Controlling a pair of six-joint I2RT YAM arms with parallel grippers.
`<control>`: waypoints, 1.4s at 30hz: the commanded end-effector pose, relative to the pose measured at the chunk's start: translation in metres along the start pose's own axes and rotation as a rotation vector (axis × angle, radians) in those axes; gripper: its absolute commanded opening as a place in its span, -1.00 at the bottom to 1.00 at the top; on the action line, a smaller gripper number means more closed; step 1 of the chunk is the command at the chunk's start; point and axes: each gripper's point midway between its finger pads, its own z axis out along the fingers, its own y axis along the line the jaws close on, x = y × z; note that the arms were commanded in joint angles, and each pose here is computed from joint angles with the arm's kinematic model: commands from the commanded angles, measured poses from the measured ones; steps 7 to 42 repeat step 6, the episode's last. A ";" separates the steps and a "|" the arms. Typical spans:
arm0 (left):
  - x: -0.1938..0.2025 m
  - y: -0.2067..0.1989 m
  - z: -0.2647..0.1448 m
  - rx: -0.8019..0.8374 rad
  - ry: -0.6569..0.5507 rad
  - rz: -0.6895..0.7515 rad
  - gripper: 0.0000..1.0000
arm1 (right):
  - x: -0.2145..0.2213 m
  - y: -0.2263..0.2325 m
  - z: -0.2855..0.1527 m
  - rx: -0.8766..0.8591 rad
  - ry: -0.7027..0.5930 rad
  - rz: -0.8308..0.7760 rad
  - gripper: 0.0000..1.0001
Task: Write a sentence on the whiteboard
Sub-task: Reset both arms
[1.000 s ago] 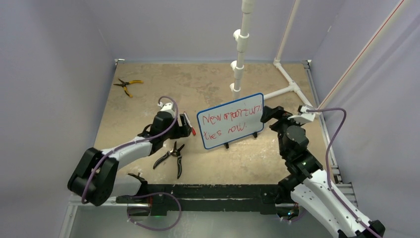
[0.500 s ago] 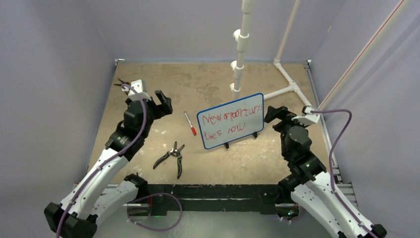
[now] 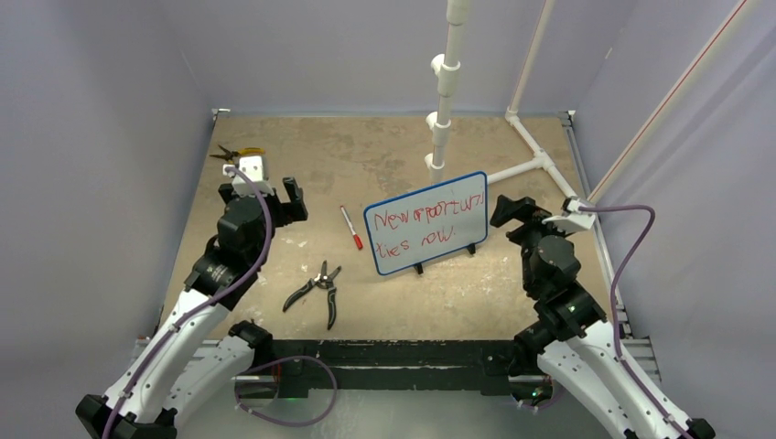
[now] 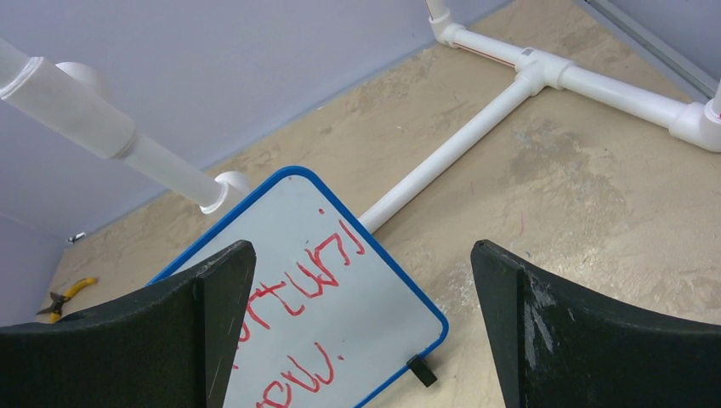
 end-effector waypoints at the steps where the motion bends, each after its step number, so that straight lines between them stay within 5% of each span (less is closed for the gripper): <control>1: -0.006 -0.004 0.001 0.027 -0.019 0.021 0.89 | -0.011 0.002 0.000 0.001 -0.031 0.012 0.97; 42: -0.006 -0.004 0.002 0.021 -0.017 0.024 0.92 | -0.009 0.001 0.001 0.005 -0.027 0.005 0.97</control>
